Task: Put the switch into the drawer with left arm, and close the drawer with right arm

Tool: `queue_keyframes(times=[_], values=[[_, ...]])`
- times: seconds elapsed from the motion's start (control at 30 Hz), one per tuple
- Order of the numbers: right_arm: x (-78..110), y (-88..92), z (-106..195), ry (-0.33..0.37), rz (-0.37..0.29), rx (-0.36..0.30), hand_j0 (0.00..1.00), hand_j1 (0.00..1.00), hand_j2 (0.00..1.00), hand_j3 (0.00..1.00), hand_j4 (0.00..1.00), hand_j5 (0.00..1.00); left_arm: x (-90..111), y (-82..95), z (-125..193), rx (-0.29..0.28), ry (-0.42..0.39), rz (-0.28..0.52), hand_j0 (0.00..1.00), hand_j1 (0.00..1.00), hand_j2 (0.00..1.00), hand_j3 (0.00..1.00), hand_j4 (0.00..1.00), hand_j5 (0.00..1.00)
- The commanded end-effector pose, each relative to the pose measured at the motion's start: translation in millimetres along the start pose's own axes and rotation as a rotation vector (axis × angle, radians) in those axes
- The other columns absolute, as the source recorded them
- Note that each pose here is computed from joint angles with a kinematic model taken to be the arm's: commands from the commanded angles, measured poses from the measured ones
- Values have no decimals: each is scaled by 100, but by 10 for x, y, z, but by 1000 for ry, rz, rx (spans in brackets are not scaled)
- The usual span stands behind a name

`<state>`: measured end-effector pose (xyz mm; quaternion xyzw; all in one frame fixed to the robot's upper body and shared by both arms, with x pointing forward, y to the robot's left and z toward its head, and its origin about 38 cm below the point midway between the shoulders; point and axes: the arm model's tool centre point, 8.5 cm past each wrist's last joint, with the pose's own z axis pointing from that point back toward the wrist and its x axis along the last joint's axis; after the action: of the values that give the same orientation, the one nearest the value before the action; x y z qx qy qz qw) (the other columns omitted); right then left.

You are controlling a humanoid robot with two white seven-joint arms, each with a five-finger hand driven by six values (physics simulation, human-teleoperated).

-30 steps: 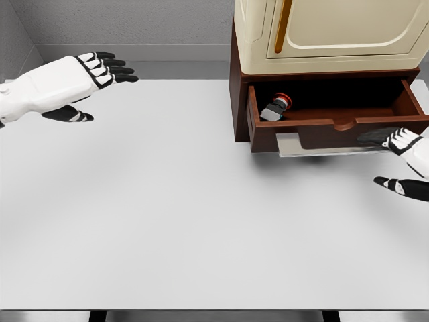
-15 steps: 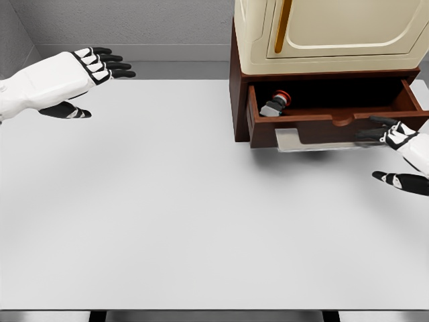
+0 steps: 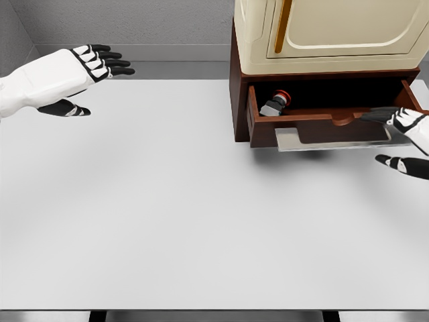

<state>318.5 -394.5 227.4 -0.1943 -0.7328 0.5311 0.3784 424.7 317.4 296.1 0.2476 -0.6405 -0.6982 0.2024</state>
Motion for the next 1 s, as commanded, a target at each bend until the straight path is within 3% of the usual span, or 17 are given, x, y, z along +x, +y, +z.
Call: queue_keyframes(times=[0.0, 0.47, 0.97], values=[[63, -45, -24, -22, 3, 2, 81, 81, 81, 81, 81, 81, -5, 8, 5, 4, 2, 4, 100, 100, 100, 100, 100, 100], [28, 144, 14, -2, 12, 63, 79, 79, 79, 79, 79, 79, -18, 31, 15, 12, 6, 5, 100, 100, 100, 100, 100, 100], [-176, 177, -12, 43, -1, 58, 79, 79, 79, 79, 79, 79, 13, 2, 16, 8, -1, 9, 100, 100, 100, 100, 100, 100]])
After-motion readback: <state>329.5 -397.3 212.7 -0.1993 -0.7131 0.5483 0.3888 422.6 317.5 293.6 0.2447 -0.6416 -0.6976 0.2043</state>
